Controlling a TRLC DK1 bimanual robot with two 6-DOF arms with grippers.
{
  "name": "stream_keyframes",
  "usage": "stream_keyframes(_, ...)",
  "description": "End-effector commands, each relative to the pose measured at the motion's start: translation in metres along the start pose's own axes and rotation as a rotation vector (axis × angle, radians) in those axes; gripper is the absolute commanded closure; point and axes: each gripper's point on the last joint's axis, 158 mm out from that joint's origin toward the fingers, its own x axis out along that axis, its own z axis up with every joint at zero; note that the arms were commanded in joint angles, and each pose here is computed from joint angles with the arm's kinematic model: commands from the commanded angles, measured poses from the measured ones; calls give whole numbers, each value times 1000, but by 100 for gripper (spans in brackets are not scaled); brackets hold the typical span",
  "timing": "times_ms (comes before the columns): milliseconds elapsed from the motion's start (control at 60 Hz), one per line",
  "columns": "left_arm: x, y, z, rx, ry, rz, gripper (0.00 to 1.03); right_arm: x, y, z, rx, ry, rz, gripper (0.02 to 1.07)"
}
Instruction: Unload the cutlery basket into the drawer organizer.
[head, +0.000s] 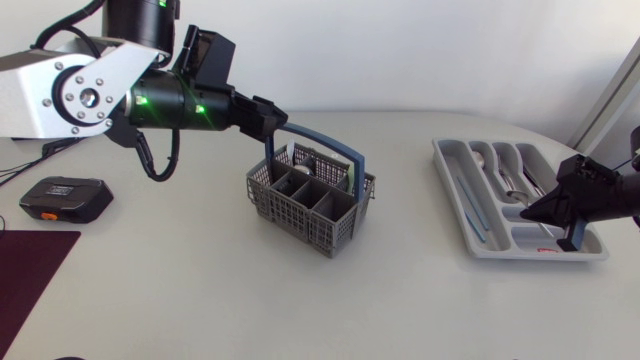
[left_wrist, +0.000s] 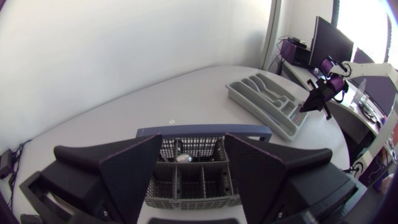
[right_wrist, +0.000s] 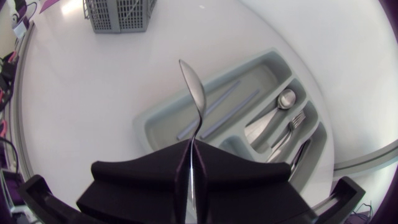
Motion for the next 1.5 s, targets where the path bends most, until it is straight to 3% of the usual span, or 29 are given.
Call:
stream_keyframes(0,10,2,-23,14,57,5,30,1,-15,-21,-82,35,29,101)
stream_keyframes(183,14,-2,-30,27,76,6,29,2,-42,-65,-155,144,69,101)
stream_keyframes(367,16,-6,-32,46,84,21,27,10,-39,-102,-231,246,149,101)
stream_keyframes(750,12,-1,-39,54,100,46,26,31,-41,-139,-320,365,179,101)
stream_keyframes(817,11,2,-39,51,100,52,26,33,-46,-138,-330,365,155,89)
stream_keyframes(833,10,5,-39,49,100,59,26,36,-58,-134,-344,363,101,77)
stream_keyframes(850,10,7,-40,47,102,61,26,37,-65,-131,-342,358,70,72)
stream_keyframes(1017,7,20,-43,33,106,87,26,31,-74,-115,-319,320,0,53)
stream_keyframes(1217,3,38,-53,28,123,120,26,0,-76,-65,-281,194,-108,41)
stream_keyframes(1350,0,51,-68,19,148,138,26,-10,-44,-6,-243,83,-127,38)
stream_keyframes(1483,4,54,-86,30,185,136,26,7,-5,51,-191,-1,-103,38)
